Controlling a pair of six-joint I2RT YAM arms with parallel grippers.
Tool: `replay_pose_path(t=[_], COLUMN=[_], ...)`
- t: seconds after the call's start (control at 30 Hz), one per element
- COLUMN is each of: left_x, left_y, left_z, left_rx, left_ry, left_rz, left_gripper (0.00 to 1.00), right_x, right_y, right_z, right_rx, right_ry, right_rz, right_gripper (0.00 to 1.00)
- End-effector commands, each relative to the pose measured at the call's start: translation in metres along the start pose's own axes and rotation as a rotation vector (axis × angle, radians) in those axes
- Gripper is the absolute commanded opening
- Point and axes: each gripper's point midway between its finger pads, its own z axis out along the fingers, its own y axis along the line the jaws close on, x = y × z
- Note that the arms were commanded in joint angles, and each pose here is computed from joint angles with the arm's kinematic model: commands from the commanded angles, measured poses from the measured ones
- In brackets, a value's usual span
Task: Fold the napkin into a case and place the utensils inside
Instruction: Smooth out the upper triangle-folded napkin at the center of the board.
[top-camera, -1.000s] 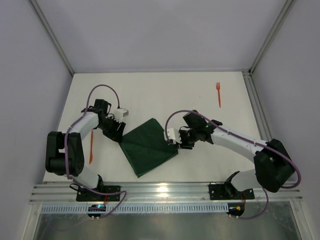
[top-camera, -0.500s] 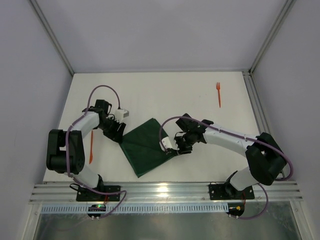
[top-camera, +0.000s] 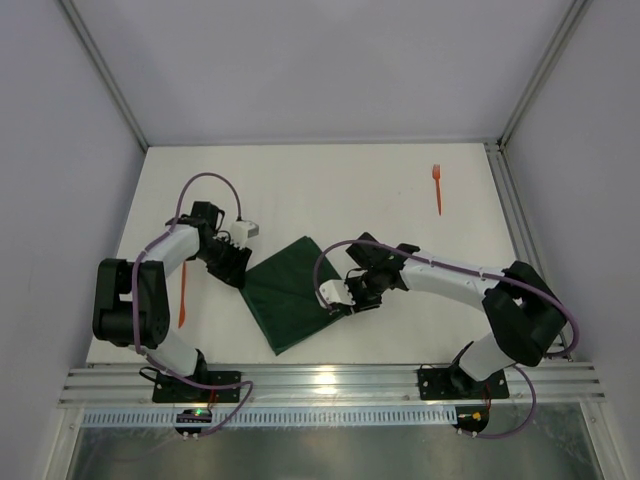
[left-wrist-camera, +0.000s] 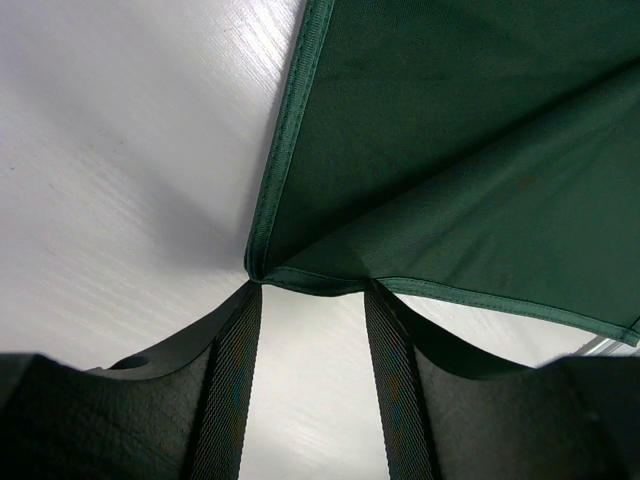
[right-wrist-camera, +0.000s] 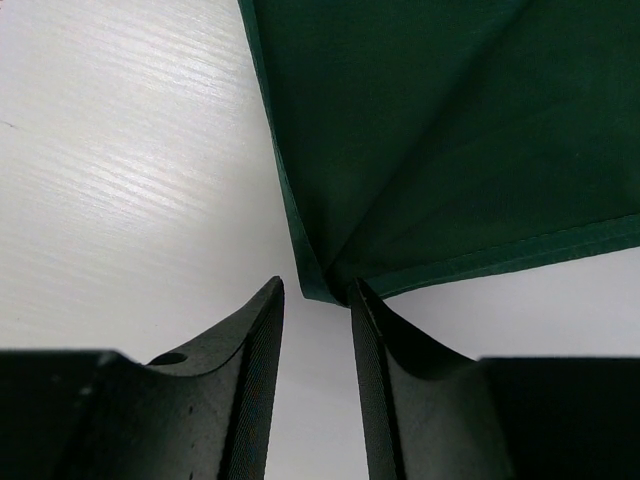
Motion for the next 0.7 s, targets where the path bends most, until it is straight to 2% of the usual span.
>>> replay_pose_path(t=[0.0,0.27,0.4,0.47,0.6,0.67], left_x=[-0.006,-0.003,-0.003,-0.002,-0.001,0.0], left_y=[-0.001,-0.001,-0.001,-0.001,-0.001,-0.001], left_z=[-0.002,0.0,0.0,0.001,0.001,0.001], left_rx=[-0.001,0.002,0.001,0.004,0.004,0.003], left_ry=[-0.032,-0.023,-0.024,-0.021,-0.019,-0.015], left_rz=[0.037,0.039,0.044,0.042,0.044,0.046], left_gripper=[0.47,0.33,0.29,0.23,0.11,0.03], right_x=[-0.004,0.002,0.004,0.005,0.007,0.006], right_y=[-0.01,-0.015,-0.014,-0.014,-0.016,-0.022], right_z=[0.0,0.006,0.006,0.007,0.006,0.004], right_rx=[0.024,0.027,0.029,0.028,0.038,0.069], right_ry=[0.0,0.028,0.035,0.039,0.049,0.052], right_rz=[-0.046,-0.026,-0.028,-0.026,-0.014,0.005], right_gripper=[0.37,0.23,0.22,0.19,0.04,0.04])
